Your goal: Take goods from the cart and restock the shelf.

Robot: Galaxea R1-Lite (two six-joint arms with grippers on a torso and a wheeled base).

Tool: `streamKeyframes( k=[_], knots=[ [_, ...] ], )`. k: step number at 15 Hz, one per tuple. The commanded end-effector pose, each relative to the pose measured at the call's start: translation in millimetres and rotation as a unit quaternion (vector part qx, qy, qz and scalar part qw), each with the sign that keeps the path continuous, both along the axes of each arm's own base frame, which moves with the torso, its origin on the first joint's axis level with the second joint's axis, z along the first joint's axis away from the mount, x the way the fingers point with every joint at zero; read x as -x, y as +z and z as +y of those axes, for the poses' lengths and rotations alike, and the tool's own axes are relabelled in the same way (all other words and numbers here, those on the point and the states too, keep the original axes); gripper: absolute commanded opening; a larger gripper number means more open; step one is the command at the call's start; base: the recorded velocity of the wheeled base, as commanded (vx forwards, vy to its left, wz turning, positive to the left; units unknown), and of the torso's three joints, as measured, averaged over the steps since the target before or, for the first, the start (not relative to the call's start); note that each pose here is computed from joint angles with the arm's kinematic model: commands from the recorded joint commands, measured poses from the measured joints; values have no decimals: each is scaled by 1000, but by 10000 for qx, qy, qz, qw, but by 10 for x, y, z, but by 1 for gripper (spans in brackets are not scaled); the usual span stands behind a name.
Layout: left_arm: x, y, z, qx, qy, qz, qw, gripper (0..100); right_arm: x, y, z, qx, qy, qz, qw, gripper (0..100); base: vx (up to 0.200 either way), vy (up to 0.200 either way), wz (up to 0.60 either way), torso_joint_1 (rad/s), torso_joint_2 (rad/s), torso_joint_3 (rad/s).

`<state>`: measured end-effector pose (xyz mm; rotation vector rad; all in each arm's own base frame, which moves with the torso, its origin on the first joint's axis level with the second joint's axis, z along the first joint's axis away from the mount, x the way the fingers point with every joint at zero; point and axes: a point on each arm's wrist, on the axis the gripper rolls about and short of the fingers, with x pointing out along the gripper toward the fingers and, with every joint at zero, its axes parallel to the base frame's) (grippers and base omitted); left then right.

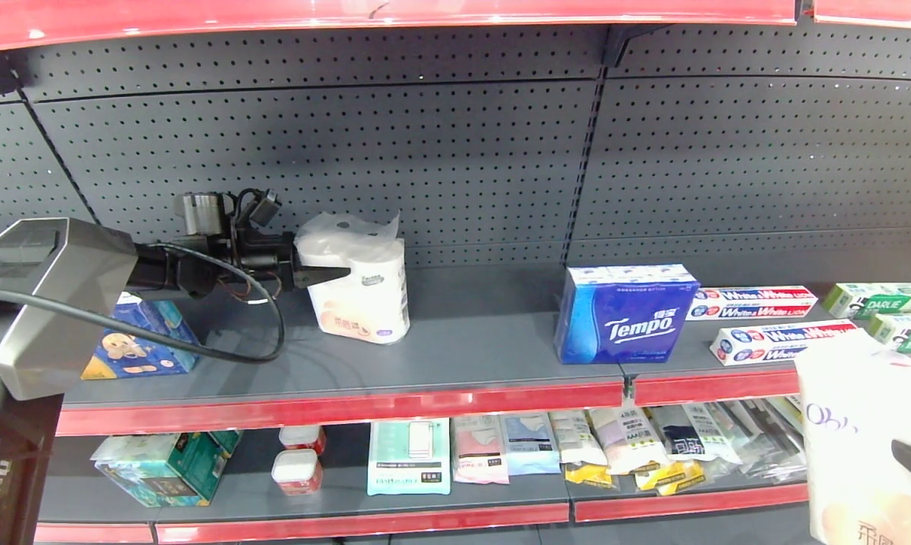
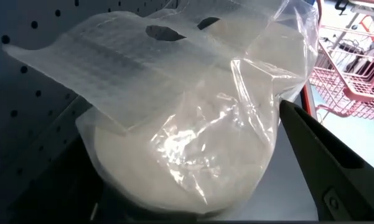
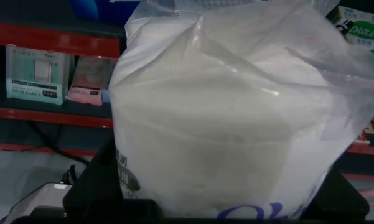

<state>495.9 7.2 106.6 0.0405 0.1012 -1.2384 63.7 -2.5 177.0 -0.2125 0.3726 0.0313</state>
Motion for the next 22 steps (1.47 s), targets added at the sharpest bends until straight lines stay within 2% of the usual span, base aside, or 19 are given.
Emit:
streamKeyframes(
  k=[1,3,4,8,13,15,18,22],
  knots=[
    [1,9,-7,0,-2,-6,10000,100,-13,2,-1,1,1,-3,10000,0,0,0,0,0,0,0],
    [-2,4,-37,0,-33,-13,10000,100,-14,5,-1,-5,-2,-19,10000,0,0,0,0,0,0,0],
    [-3,-3,-44,0,-40,-6,10000,0,-18,8,-1,-4,-2,-34,10000,0,0,0,0,0,0,0],
    [0,-1,-105,8,-100,24,9999,0,-27,7,-2,-12,-13,-19,10000,0,0,0,0,0,0,0],
    [25,36,-106,-20,-108,-86,9999,0,-24,8,-2,-33,-21,-27,10000,0,0,0,0,0,0,0],
    [97,144,-116,-42,-98,-153,9998,0,-25,9,-2,-33,-21,-34,10000,0,0,0,0,0,0,0],
    [317,233,-102,-59,-60,-19,10000,0,-16,12,-2,-39,-23,-57,10000,0,0,0,0,0,0,0],
    [394,170,-21,-74,48,-194,9998,0,-2,8,0,-26,-3,-80,10000,0,0,0,0,0,0,0]
  ],
)
